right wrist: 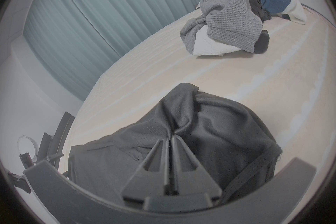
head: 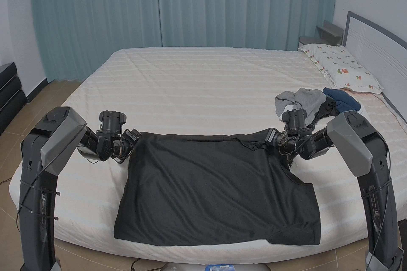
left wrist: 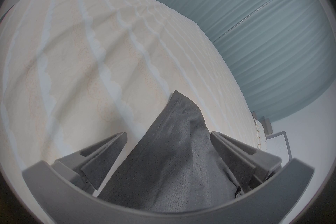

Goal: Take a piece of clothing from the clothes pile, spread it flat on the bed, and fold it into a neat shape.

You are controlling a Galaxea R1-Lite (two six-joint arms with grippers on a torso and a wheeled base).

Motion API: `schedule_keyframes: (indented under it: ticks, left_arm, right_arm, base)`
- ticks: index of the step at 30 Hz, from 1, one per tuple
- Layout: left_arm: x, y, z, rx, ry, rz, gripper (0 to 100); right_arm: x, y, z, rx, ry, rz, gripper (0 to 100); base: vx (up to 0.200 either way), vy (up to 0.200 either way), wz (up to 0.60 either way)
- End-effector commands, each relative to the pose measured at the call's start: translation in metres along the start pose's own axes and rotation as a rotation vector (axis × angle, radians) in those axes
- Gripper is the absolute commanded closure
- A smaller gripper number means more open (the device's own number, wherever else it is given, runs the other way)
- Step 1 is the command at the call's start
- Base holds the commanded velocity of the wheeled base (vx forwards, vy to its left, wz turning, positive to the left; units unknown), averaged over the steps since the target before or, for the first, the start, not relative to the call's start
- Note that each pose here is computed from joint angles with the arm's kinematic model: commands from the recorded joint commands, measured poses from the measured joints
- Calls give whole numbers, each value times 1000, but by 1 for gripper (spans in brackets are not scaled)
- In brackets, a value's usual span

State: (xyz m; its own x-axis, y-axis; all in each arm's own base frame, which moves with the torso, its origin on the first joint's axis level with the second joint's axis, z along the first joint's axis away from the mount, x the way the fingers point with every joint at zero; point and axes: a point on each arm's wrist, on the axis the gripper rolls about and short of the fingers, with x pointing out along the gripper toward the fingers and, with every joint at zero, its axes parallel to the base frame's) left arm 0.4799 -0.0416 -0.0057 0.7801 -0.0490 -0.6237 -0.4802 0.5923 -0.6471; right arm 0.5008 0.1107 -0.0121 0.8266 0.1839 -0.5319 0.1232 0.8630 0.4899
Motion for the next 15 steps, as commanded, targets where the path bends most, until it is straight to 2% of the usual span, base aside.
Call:
schedule_keyframes:
  ticks: [1, 8, 15]
  left_arm:
    - [1, 1, 0, 0, 0, 1, 0]
    - [0, 0, 0, 0, -1, 0, 0]
    - [1, 1, 0, 0, 0, 1, 0]
  right_arm:
    - [2, 4, 5, 6, -25, 19, 100]
    - [2, 19, 27, 70, -105, 71, 100]
    - [18, 24, 37, 88, -211, 75, 100]
  base:
    - [0, 0, 0]
    - [0, 0, 0]
    - [0, 0, 0]
